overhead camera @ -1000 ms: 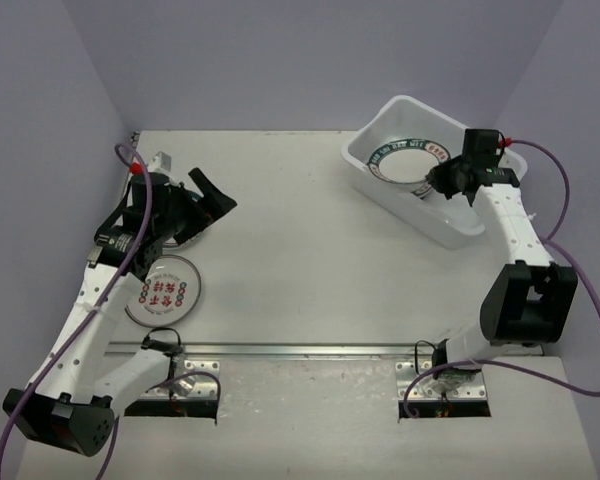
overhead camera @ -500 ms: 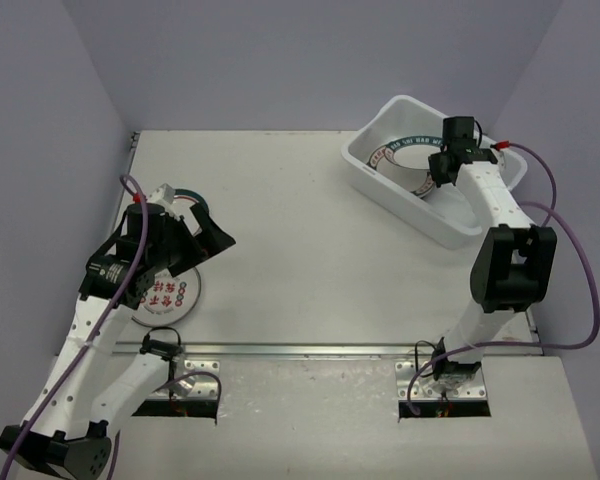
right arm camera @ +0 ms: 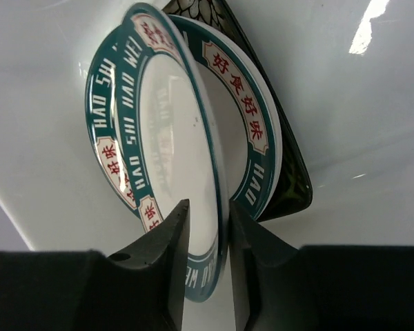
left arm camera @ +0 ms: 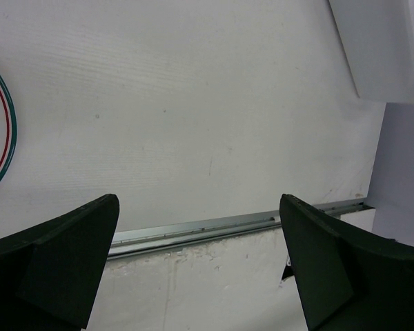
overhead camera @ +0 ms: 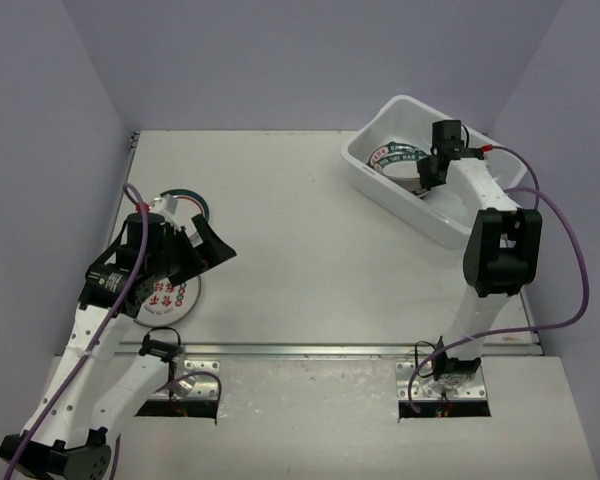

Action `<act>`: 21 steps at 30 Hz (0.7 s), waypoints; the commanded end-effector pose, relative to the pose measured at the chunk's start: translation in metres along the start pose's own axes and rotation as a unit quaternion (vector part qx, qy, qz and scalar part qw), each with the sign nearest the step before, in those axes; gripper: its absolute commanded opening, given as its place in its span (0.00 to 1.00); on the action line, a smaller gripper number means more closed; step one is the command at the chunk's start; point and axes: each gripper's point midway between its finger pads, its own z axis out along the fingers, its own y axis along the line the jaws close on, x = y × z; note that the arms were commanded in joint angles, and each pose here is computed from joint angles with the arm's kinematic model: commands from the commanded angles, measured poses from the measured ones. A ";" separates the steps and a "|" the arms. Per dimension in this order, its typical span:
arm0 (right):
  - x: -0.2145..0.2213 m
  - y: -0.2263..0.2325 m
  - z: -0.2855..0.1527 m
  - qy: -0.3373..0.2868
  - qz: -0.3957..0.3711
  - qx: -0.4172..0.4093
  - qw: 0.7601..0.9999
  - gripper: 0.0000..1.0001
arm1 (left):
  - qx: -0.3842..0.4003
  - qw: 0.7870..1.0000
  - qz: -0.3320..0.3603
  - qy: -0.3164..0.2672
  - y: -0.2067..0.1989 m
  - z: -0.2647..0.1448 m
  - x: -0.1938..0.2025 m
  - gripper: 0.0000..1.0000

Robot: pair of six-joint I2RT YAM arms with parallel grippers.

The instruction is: Place the plates into the plastic bin on the countertop

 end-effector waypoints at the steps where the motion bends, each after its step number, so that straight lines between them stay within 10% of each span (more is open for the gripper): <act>1: 0.001 0.038 -0.016 0.028 -0.031 -0.047 0.998 0.39 | -0.001 1.000 0.011 -0.004 0.007 -0.003 0.006 1.00; 6: 0.013 0.026 -0.028 0.078 -0.080 -0.001 0.994 0.97 | -0.020 1.000 0.014 0.013 0.019 0.012 0.012 1.00; 15: 0.022 0.024 -0.061 0.136 -0.158 -0.010 0.978 0.99 | -0.037 0.999 0.028 0.018 0.017 0.033 -0.004 1.00; 21: 0.048 0.098 -0.145 0.111 -0.289 -0.220 0.925 0.99 | -0.071 0.997 0.037 -0.021 0.015 0.026 -0.033 1.00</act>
